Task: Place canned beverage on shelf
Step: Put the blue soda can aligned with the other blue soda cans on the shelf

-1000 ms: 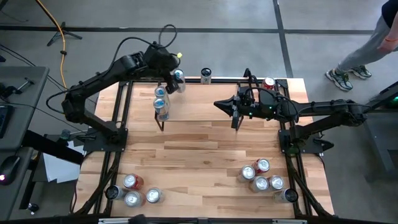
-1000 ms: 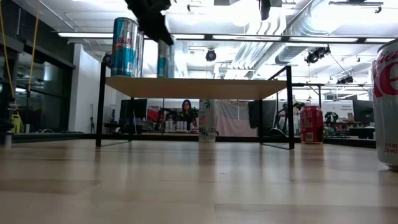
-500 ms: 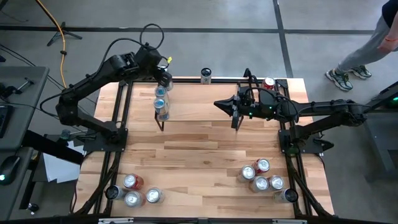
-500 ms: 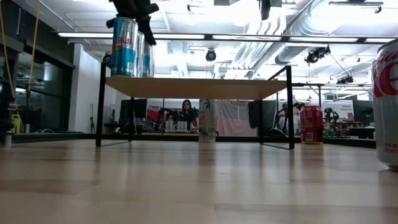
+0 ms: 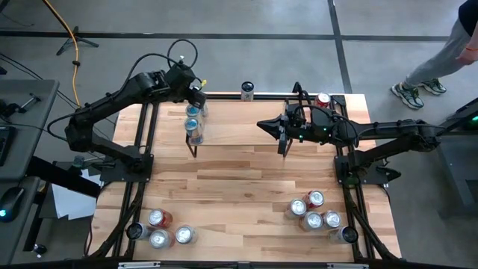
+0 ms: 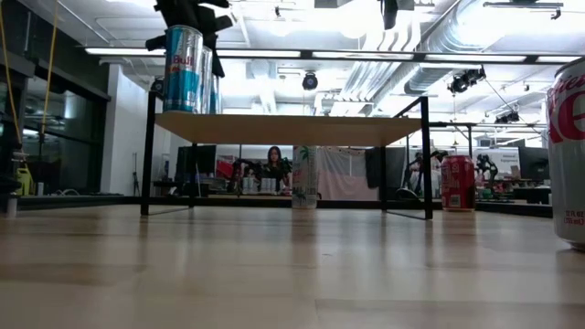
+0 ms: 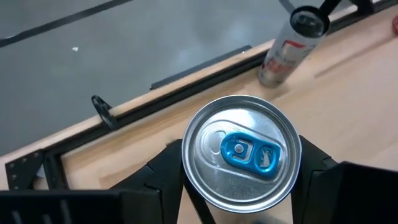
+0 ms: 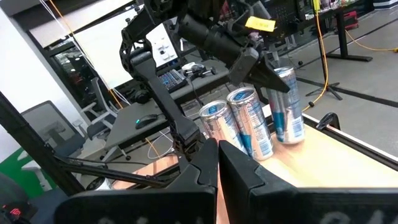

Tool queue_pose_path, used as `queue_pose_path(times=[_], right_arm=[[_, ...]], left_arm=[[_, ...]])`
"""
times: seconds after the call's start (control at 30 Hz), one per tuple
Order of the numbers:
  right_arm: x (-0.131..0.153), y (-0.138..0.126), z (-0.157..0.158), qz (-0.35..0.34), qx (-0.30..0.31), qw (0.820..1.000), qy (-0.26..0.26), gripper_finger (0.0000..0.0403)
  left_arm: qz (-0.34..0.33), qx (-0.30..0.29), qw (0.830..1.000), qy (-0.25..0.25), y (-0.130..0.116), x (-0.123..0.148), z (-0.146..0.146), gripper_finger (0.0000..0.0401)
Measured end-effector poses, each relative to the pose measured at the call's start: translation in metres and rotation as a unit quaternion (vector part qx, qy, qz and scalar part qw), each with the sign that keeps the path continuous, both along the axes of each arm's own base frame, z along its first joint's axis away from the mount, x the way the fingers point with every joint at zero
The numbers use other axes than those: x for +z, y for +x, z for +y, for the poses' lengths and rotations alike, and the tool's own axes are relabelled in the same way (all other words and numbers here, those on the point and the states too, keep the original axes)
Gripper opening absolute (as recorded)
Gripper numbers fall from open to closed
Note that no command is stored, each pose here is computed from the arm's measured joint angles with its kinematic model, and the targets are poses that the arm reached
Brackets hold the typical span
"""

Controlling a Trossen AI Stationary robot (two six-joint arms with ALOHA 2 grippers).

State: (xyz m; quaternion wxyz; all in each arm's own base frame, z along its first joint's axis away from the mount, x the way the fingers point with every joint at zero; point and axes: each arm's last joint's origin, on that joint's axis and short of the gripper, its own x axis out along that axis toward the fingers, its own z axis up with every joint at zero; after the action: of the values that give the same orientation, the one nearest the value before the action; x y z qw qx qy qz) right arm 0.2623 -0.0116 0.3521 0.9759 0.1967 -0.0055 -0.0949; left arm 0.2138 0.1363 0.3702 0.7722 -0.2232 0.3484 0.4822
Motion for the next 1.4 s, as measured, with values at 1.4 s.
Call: queue_pose_path(times=[1.4], right_arm=[[0.000,0.000,0.000,0.001,0.000,1.000,-0.004,0.0000]], left_arm=[[0.021,-0.005,1.000,0.003,0.003,-0.002,-0.011,0.0238]])
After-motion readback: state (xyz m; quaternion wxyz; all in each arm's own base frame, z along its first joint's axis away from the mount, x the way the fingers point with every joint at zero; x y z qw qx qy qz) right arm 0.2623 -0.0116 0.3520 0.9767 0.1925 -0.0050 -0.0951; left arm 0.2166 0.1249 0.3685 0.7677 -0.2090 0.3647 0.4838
